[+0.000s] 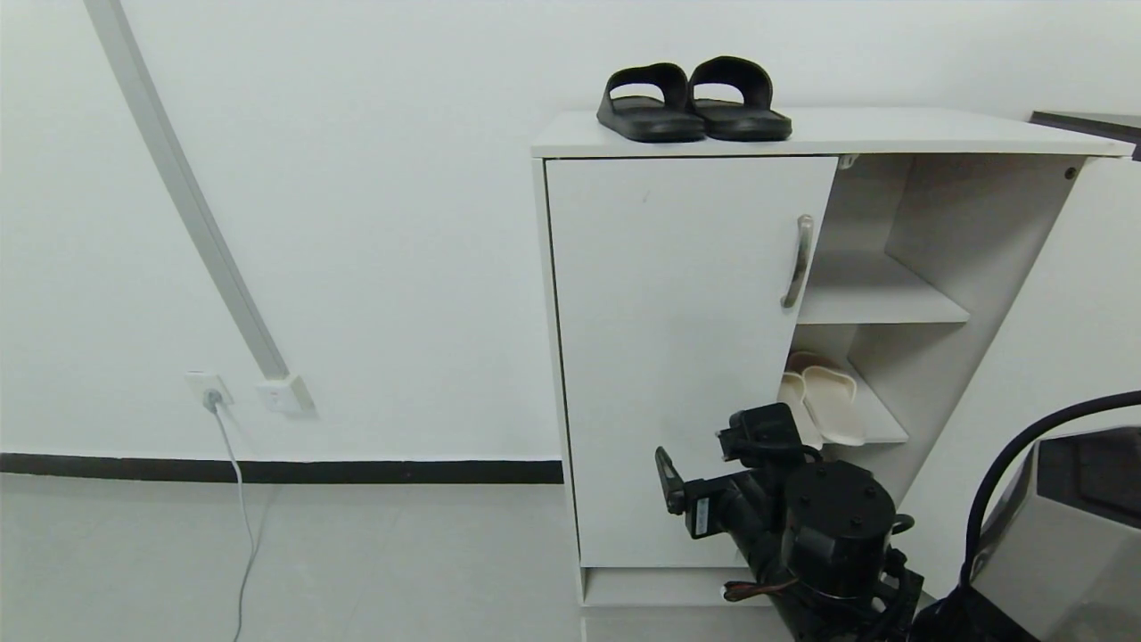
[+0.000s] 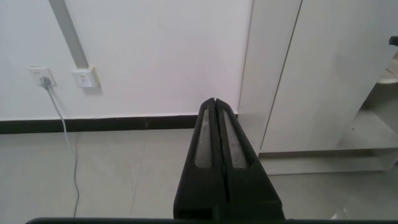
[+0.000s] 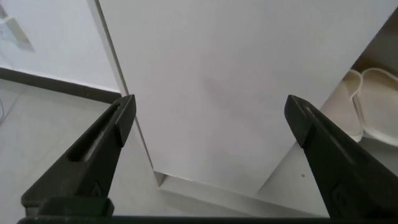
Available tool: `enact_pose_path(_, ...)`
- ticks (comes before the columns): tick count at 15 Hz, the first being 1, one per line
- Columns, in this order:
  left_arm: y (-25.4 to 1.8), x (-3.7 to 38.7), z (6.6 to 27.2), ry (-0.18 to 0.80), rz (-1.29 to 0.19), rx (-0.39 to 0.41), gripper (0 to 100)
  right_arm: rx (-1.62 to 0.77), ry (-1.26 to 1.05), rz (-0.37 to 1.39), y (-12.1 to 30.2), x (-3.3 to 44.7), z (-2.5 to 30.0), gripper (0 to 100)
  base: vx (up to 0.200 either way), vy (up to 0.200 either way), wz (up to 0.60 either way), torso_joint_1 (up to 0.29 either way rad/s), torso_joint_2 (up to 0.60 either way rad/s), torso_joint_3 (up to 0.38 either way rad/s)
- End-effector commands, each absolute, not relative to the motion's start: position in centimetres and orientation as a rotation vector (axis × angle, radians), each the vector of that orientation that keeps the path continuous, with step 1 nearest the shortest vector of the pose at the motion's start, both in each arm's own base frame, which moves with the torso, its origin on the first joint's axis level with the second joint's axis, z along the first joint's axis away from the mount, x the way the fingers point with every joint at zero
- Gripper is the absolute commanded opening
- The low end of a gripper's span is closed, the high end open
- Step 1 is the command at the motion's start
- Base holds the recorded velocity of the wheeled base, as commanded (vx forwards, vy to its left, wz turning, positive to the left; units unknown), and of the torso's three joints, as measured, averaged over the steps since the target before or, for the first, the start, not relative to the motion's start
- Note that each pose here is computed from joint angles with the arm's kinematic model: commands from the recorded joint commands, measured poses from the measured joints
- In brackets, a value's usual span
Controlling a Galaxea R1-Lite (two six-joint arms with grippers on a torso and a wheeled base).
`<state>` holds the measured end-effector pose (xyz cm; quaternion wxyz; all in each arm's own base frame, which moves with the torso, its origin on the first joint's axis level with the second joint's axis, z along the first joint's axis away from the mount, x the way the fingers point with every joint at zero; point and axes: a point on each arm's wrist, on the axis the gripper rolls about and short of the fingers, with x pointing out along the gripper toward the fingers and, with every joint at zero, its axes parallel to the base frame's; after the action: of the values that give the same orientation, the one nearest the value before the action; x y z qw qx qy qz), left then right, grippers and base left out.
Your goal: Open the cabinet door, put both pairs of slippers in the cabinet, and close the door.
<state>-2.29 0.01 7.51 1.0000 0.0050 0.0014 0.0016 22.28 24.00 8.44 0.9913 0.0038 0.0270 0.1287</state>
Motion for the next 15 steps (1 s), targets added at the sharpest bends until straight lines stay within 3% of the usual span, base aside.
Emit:
enact_pose_path(1, 0.01, -2.28, 7.52, 0.003, 0.003, 0.011, 0, 0.003, 0.062, 0.259, 24.04, 22.35, 8.11, 100, 0.000, 0.000, 0.00, 0.007, -0.11, -0.119)
enact_pose_path(6, 0.01, -2.28, 7.52, 0.003, 0.003, 0.009, 0, 0.000, 0.063, 0.256, 23.97, 22.42, 8.10, 100, 0.000, 0.000, 0.00, 0.029, -0.36, -0.324)
enact_pose_path(15, 0.01, -2.28, 7.52, 0.003, 0.003, 0.009, 0, -0.001, 0.064, 0.256, 23.97, 22.42, 8.08, 100, 0.000, 0.000, 0.00, 0.121, -0.46, -0.341)
